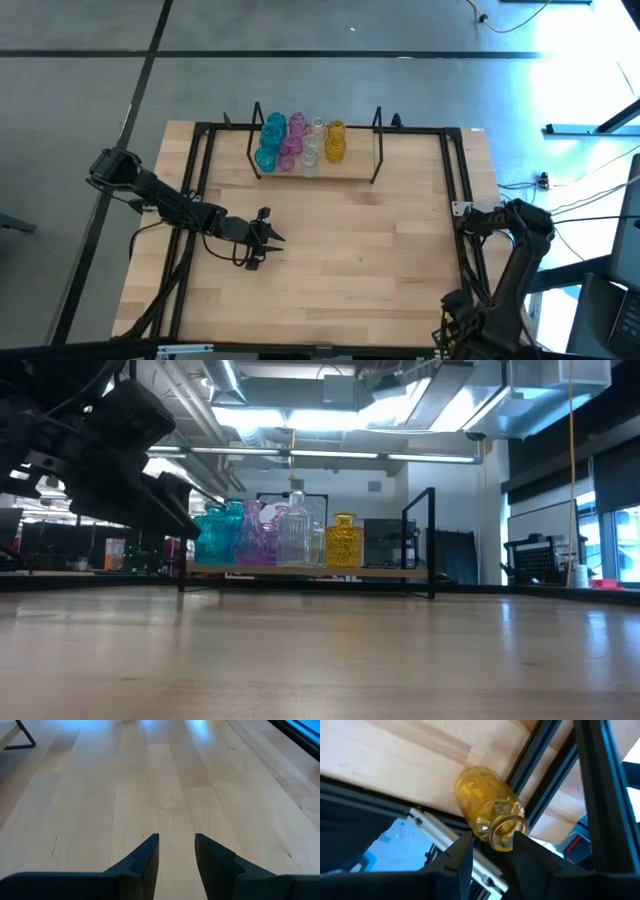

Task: Sort vases onto shelf
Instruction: Put the yellow vase on the shelf aligned with the other yellow vases

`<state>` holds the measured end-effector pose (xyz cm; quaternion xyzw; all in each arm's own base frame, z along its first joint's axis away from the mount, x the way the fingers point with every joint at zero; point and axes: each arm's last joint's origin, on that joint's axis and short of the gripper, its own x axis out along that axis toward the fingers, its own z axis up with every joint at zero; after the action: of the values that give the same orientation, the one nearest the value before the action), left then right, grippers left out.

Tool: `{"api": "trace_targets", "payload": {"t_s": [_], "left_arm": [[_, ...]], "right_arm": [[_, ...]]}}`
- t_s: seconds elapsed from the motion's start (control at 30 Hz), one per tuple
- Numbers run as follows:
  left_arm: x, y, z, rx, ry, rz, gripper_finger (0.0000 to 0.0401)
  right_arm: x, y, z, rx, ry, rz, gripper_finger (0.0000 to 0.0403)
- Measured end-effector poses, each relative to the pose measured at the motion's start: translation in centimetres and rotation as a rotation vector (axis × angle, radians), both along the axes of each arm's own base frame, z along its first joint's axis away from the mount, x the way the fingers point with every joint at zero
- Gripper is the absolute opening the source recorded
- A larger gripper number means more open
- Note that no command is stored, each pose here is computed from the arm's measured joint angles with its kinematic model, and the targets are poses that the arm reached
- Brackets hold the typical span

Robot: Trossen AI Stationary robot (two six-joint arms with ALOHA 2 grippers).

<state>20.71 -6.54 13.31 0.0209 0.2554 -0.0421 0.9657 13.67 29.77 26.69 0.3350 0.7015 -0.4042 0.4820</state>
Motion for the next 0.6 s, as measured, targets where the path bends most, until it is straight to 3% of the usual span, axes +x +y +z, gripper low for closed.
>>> {"api": "trace_targets", "payload": {"t_s": [0.6], "left_arm": [[0.0, 0.0, 0.0, 0.003, 0.0, -0.001, 0.0119]], "right_arm": [[0.2, 0.0, -3.9, 0.049, 0.087, 0.022, 0.0124]]}}
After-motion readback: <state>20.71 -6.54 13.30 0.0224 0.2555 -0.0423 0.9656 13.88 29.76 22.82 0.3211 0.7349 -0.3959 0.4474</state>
